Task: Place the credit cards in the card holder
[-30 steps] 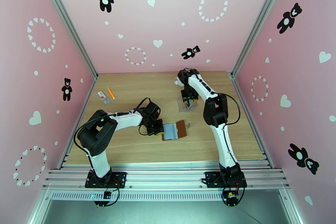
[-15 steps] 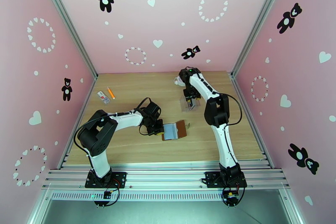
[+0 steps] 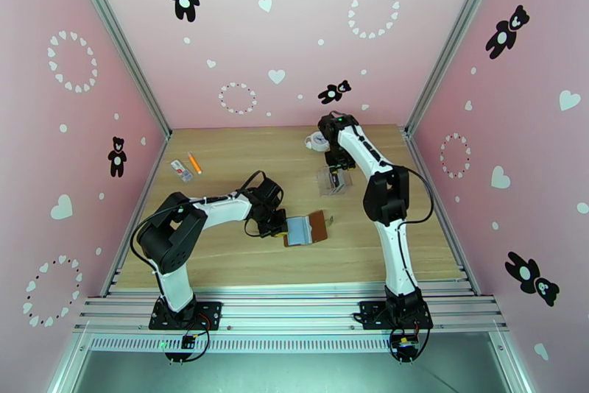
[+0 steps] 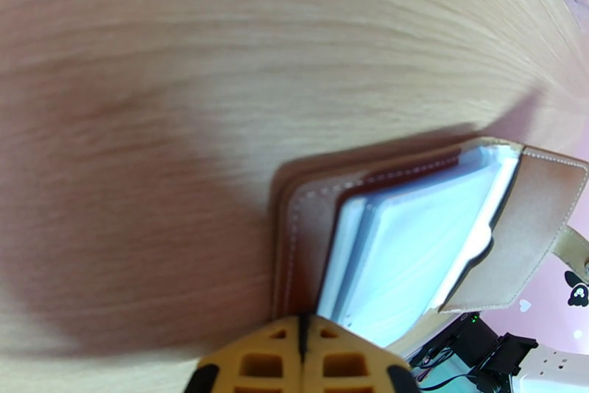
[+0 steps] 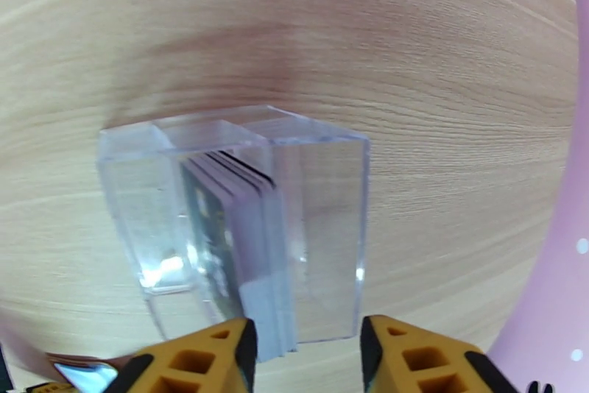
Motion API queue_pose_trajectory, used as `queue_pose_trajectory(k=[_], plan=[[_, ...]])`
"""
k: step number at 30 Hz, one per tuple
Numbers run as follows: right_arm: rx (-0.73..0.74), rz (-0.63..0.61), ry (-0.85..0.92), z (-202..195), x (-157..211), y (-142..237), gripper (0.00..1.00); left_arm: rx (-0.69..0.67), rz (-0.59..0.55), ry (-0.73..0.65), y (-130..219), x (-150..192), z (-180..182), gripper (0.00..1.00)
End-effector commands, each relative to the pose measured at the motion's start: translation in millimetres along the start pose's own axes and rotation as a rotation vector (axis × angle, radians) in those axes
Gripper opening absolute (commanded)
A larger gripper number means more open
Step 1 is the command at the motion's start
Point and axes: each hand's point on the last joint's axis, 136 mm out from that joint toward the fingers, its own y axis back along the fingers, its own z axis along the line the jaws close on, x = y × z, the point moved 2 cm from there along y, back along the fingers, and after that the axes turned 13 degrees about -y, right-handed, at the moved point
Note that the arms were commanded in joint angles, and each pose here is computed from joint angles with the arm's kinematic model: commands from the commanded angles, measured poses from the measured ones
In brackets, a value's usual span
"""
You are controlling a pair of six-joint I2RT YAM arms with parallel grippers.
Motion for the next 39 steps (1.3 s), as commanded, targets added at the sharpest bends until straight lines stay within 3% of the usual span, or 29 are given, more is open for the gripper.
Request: queue_pose_trajectory(k=[1, 7, 22, 33, 39], plan=[[-0.118, 0.0, -0.013, 10, 1, 12, 0.53, -0.135, 0.089, 0.034, -25, 25, 32, 0.0], [-0.129, 0.06, -0.064, 0, 4, -14, 0.6, -0.139, 0.089, 0.028, -24, 25, 32, 0.0], [-0.13, 0.127, -0.1, -6, 9, -38, 0.59, -0.145, 0.099, 0.023, -26, 26, 34, 0.0], [-0.02, 0.062, -0.085, -28, 3, -26, 0.55, -0.146, 0.104, 0.019, -27, 25, 34, 0.0], [-0.022, -0.007, -0.092, -35, -6, -4, 0.47, -0.147, 0.107, 0.013, -26, 25, 33, 0.0]])
